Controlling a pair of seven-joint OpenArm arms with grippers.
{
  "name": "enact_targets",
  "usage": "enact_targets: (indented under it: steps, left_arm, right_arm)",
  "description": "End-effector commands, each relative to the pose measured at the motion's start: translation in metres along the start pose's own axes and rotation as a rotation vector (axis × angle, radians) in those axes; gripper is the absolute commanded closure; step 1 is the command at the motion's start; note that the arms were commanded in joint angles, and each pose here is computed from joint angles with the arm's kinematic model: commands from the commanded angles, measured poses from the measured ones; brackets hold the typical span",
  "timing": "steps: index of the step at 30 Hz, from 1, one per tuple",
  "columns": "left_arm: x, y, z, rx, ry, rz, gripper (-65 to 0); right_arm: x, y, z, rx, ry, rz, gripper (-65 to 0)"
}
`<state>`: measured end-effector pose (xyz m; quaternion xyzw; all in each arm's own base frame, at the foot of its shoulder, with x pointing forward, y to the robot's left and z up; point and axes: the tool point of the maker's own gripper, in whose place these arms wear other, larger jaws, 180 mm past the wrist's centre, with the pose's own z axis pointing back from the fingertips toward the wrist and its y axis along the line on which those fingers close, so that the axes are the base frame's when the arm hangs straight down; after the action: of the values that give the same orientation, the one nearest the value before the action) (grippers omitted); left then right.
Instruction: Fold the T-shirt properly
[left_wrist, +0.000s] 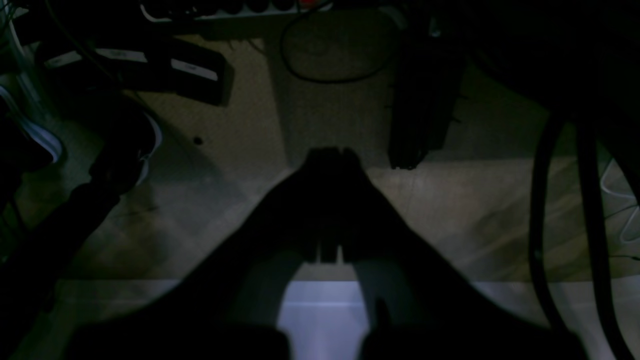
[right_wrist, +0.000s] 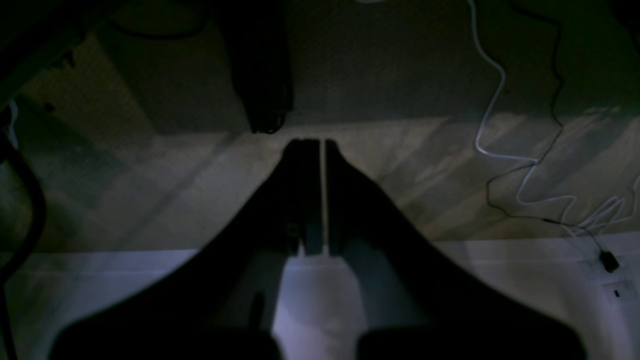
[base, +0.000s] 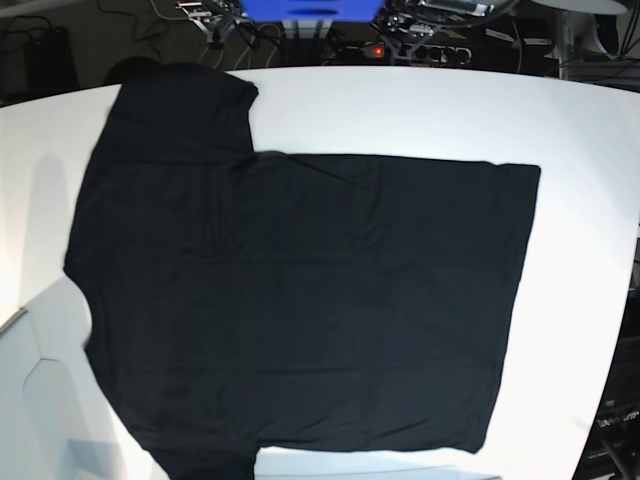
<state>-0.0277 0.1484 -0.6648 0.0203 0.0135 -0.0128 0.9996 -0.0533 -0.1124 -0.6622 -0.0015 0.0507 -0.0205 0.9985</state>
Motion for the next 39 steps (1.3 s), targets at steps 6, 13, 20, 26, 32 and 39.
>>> enact_targets:
  steps: [6,13,20,26,32,39]
  left_arm:
    - [-0.025,0.018,0.011,0.026,-0.082,-0.014,0.0]
    - [-0.042,0.024,0.053,0.022,-0.223,-0.050,0.0]
    - [-0.040,0.034,0.120,0.015,-0.373,-0.120,0.0]
    - [-0.037,0.035,0.184,-0.010,-0.473,-0.193,0.0]
    - [-0.028,0.047,0.236,0.015,-0.546,-0.199,0.0]
    - [0.020,0.068,0.277,0.088,-0.691,-0.202,0.0]
  right_arm:
    - [-0.028,0.000,0.007,0.019,-0.033,-0.001,0.0]
    - [-0.060,-0.006,0.033,0.011,-0.097,-0.003,0.0]
    - [-0.062,-0.012,0.089,0.003,-0.216,0.000,0.0]
    - [-0.052,-0.023,0.163,-0.010,-0.342,0.021,0.0]
    - [-0.042,-0.034,0.226,-0.023,-0.415,0.082,0.0]
    - [-0.005,-0.042,0.265,-0.034,-0.541,0.144,0.0]
